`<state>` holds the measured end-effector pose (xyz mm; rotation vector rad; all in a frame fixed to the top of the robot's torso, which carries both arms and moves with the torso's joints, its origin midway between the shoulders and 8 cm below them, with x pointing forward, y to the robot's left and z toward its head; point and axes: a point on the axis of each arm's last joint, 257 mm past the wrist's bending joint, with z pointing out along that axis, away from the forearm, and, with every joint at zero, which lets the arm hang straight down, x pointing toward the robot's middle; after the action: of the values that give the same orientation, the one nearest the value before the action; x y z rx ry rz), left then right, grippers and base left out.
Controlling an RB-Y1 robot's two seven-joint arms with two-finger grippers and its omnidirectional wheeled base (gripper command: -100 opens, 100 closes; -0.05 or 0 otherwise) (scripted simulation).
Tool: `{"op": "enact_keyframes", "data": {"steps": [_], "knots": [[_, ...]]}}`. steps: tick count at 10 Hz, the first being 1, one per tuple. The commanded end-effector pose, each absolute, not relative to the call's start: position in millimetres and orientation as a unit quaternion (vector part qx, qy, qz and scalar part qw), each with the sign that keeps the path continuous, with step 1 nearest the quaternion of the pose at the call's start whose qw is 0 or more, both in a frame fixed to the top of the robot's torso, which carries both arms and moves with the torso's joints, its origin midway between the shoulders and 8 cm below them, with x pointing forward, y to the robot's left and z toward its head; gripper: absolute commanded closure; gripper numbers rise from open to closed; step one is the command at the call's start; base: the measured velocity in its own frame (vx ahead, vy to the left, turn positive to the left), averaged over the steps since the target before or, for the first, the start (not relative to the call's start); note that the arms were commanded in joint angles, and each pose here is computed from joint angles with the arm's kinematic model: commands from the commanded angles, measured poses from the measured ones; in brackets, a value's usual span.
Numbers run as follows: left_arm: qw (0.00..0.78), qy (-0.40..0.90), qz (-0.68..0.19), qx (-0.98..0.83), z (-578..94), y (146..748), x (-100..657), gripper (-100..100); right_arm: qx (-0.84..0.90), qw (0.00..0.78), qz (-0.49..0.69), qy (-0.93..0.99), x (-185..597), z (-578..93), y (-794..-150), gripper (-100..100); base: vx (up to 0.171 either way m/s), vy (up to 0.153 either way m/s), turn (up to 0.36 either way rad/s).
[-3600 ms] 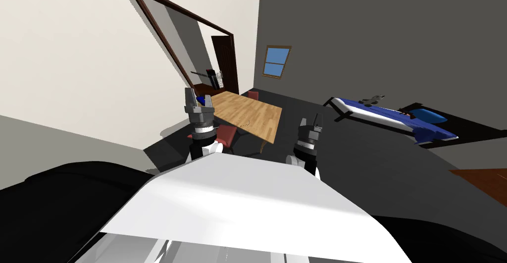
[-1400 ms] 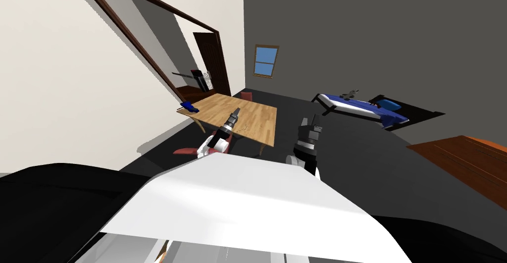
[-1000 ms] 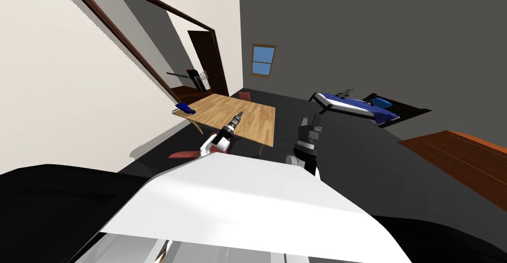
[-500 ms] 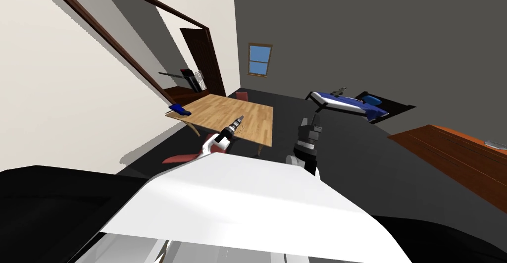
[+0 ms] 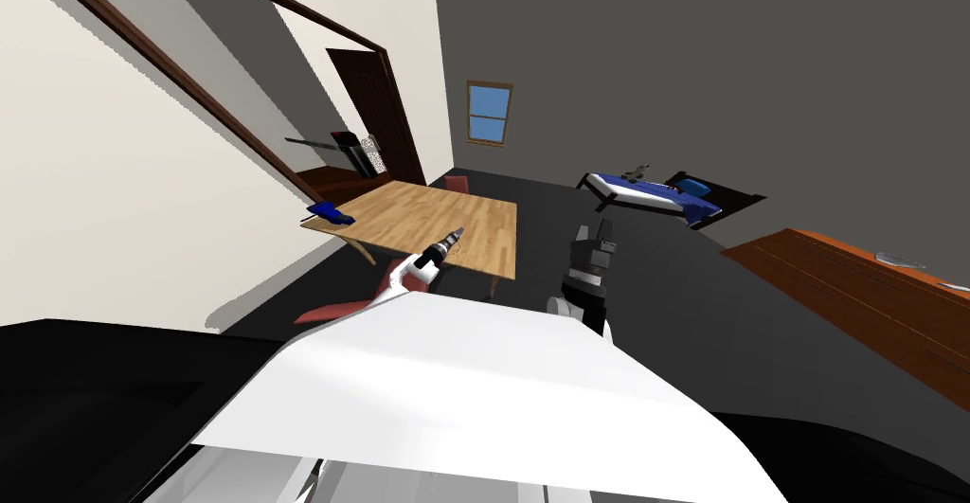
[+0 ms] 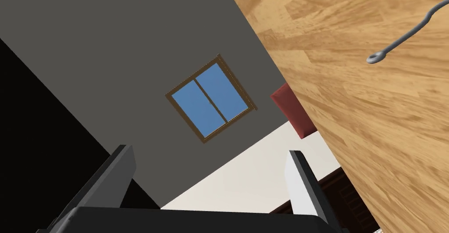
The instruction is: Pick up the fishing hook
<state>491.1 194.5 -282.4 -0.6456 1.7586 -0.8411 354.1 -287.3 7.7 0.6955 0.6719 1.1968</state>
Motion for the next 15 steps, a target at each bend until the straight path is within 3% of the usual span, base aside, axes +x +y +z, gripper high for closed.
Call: {"op": "enact_keyframes", "data": {"steps": [1, 15], "knots": [[0.511, 0.744, -0.334, -0.272, -296, 202, 492, -100, 0.314, 0.718, 0.541, 0.304, 354, 8, -287, 0, 0.007, -0.031, -0.051], [0.433, 0.844, -0.103, -0.298, -425, 338, 479, -100, 0.314, 0.718, 0.541, 0.304, 354, 8, -287, 0, 0.008, -0.052, -0.082]]}}
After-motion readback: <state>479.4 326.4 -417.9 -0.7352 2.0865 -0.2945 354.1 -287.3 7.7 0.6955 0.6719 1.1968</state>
